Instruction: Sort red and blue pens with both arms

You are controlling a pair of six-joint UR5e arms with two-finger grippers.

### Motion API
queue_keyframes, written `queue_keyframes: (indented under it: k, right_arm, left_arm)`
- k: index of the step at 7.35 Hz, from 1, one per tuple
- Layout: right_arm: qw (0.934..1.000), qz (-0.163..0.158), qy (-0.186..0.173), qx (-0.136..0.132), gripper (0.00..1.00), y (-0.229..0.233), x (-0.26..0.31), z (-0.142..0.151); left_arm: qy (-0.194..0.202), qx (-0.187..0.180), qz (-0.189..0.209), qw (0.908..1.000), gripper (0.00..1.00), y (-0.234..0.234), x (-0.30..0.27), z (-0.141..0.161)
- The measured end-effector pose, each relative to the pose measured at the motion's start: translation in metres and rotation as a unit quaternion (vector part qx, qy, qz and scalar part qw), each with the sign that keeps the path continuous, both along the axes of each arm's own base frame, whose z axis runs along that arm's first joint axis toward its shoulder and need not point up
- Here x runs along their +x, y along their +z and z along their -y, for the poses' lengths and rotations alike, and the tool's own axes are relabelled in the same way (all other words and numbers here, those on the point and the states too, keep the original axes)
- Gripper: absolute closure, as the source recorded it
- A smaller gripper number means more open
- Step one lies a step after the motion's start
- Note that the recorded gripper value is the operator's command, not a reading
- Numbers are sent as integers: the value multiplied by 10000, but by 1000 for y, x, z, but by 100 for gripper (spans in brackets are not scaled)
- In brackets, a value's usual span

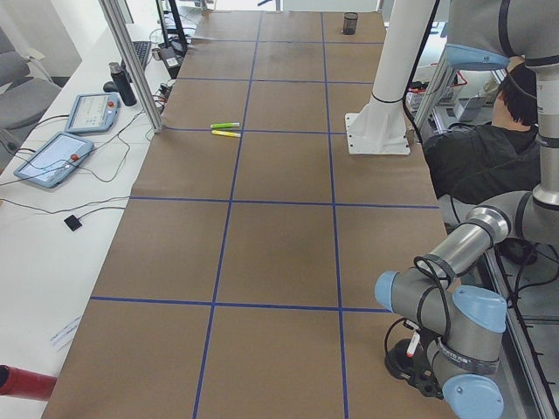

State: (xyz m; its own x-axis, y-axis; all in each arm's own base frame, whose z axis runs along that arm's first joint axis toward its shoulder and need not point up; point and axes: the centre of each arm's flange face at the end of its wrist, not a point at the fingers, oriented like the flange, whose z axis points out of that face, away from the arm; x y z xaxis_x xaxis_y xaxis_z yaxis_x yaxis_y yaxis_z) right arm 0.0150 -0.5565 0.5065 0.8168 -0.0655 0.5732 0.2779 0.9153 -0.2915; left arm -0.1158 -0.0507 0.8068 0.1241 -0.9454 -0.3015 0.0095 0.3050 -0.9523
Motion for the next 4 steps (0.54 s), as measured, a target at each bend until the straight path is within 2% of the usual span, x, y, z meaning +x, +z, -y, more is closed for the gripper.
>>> queue_keyframes:
  k: [1, 2, 3, 4]
  right_arm:
    - [10000, 14, 14, -2, 100, 0, 1, -1]
    - [10000, 33, 30, -2, 100, -1, 1, -1]
    - [10000, 62, 47, -5, 100, -2, 1, -1]
    - [9999, 82, 61, -15, 100, -1, 0, -1]
  left_arm:
    - [-81, -64, -56, 9999, 100, 6, 3, -2]
    - [-120, -107, -99, 9998, 94, 12, 5, -5]
    - [-135, -137, -134, 9997, 8, 15, 7, -7]
    - [-140, -155, -157, 9997, 0, 20, 9, -10]
